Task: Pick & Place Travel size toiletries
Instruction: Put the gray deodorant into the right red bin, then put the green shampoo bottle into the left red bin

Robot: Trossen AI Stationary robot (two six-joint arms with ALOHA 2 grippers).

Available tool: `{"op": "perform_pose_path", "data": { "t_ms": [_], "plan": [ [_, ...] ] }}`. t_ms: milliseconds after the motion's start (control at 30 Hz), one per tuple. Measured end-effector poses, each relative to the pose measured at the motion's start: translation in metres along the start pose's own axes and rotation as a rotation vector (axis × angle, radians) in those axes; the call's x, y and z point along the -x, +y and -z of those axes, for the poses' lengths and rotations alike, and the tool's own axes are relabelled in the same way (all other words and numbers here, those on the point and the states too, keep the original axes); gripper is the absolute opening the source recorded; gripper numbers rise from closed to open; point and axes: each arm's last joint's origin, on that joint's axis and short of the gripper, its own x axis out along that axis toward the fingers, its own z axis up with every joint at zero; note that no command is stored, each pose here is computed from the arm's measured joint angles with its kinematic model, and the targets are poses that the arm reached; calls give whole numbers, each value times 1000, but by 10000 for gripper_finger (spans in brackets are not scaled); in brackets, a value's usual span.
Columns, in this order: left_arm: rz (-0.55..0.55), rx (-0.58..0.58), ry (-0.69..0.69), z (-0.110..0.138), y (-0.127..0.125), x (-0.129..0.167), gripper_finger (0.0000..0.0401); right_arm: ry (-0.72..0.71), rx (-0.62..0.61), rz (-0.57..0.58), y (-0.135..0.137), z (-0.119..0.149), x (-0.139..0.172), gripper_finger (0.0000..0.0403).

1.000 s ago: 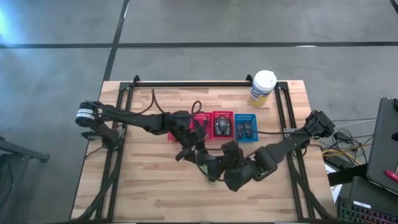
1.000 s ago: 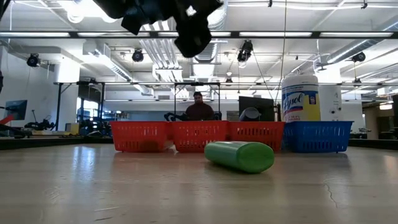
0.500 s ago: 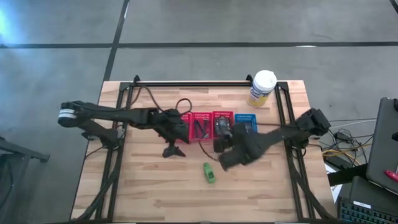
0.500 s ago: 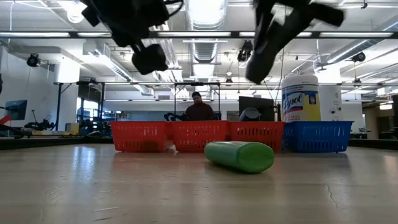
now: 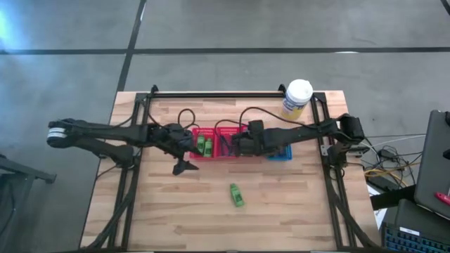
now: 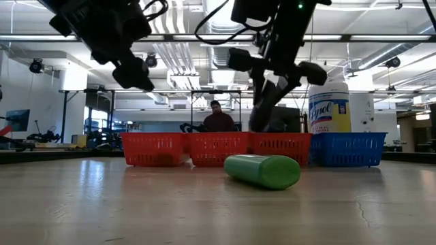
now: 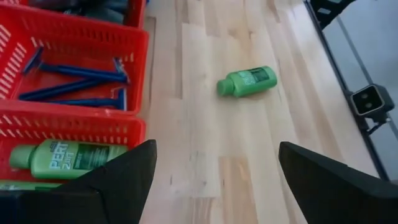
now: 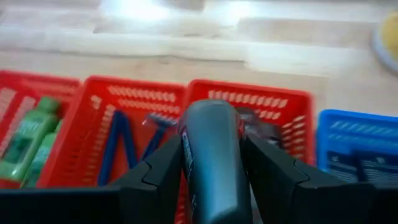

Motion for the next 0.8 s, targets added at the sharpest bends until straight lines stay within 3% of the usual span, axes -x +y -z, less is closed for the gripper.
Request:
{"op": "perform_pose_path", "data": {
  "t_ms": [100,400,800],
  "plan": [
    [-6,6,-2,8,3,0,342,35,-4,-52,5,1,-6,148],
    [-17,-25,-30,6,8,2,342,73,6,12,-3,11,-11,163],
    [7,-78,-73,1,9,2,342,70,151,-32,8,4,7,297]
  ]
}}
